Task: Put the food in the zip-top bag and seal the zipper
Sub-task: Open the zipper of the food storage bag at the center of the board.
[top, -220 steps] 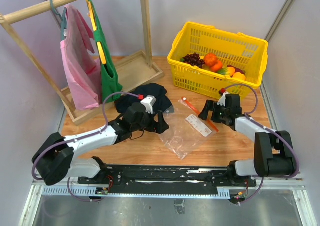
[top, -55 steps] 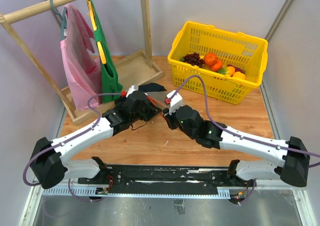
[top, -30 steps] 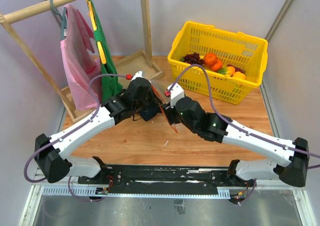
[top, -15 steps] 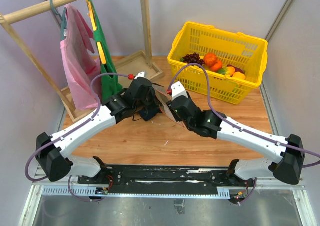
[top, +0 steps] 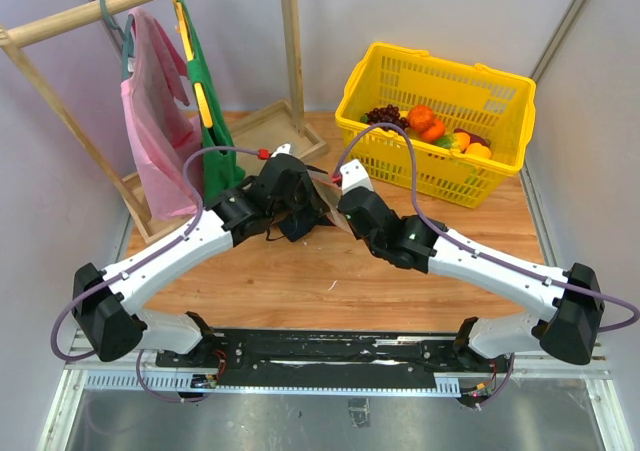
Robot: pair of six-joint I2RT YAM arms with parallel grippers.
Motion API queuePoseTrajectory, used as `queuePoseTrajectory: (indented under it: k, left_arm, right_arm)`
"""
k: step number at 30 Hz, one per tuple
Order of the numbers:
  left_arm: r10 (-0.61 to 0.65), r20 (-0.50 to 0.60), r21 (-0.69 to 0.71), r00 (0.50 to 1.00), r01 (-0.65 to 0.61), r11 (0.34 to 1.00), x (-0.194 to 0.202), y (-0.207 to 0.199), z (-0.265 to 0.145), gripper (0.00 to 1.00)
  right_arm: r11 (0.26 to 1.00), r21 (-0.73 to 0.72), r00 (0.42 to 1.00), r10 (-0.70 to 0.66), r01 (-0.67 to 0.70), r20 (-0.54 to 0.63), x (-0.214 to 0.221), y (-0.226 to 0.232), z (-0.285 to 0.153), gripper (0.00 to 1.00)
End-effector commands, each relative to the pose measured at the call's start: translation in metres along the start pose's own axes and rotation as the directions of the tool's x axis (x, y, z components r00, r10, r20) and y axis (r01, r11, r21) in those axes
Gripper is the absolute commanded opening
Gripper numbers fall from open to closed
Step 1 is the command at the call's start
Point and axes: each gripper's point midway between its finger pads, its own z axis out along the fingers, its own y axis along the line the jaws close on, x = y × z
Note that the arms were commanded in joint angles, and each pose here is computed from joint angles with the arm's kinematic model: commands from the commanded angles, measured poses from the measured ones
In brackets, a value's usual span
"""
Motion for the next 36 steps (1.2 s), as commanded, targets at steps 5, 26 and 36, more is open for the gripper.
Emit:
queuePoseTrajectory:
  k: [5,26,36]
  left_arm:
    - [-0.101,-0.006,0.078,0.995,0.101,0.992,0.005,-0.016,-0.002,0.38]
    - [0.031,0.146,-0.054,0.989,-0.024,0.998,-0.033,-0.002,-0.028,0.03]
    - [0.308,-0.016,-0.229,0.951,-0.303,0.925,-0.040,0.015,-0.057,0.01]
  right_arm:
    - [0.974,-0.006,0.972,0.225,-0.226,0.068,-0.025,0.002,-0.004,0.01]
    - [0.951,0.015,0.949,0.305,-0.308,0.081,-0.036,-0.016,-0.012,0.01]
    - [0.936,-0.026,0.937,0.350,-0.350,0.003,-0.023,-0.018,-0.003,0.04]
